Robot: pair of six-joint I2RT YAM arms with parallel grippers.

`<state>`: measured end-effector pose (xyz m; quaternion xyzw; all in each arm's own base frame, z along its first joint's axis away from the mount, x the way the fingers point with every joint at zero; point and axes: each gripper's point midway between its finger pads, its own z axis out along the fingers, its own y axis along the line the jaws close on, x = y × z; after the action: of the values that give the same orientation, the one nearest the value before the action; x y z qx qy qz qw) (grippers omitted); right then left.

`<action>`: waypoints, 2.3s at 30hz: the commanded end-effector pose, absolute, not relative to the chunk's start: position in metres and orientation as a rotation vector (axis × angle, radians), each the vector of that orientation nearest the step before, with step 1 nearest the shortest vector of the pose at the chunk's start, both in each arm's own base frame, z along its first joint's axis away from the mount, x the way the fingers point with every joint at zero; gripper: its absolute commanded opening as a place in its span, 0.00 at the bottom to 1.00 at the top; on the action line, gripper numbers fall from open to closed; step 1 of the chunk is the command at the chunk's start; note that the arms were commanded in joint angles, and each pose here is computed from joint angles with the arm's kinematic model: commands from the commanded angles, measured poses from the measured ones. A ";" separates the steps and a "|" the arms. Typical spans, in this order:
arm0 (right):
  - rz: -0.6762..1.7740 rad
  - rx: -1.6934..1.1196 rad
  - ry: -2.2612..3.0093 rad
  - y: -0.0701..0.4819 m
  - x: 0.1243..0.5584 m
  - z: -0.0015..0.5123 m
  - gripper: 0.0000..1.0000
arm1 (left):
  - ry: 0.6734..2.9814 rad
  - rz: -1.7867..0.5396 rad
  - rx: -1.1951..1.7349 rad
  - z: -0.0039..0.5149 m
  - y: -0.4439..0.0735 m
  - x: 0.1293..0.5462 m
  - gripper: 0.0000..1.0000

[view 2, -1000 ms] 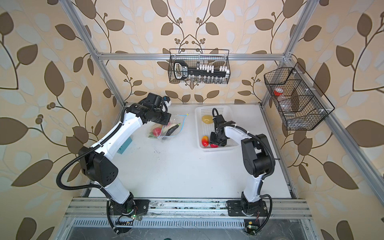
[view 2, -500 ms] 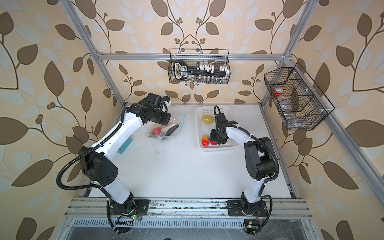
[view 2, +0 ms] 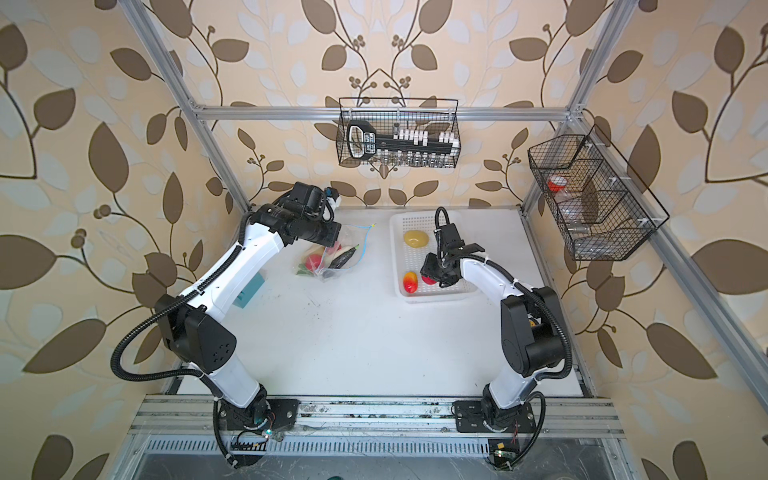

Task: Place the food in the zip-top bag and seal the zipper
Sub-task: 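Lift the red apple with the right gripper and carry it toward the bag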

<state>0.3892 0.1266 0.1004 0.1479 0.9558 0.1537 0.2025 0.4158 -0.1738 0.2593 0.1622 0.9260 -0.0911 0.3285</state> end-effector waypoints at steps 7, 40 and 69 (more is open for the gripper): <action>0.531 0.461 2.578 0.131 0.389 0.125 0.26 | 2.348 -0.223 0.447 0.292 -0.174 0.417 0.00; 0.733 0.404 2.252 0.154 0.391 0.222 0.22 | 2.295 -0.133 0.501 0.306 -0.167 0.422 0.00; 0.951 0.132 2.045 0.251 0.400 0.310 0.23 | 2.287 -0.185 0.499 0.320 -0.174 0.421 0.00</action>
<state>0.3951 0.2400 0.2946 0.0633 0.8306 0.3676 0.4134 0.4206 -0.1675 0.3020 0.1934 0.9075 -0.0611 0.3678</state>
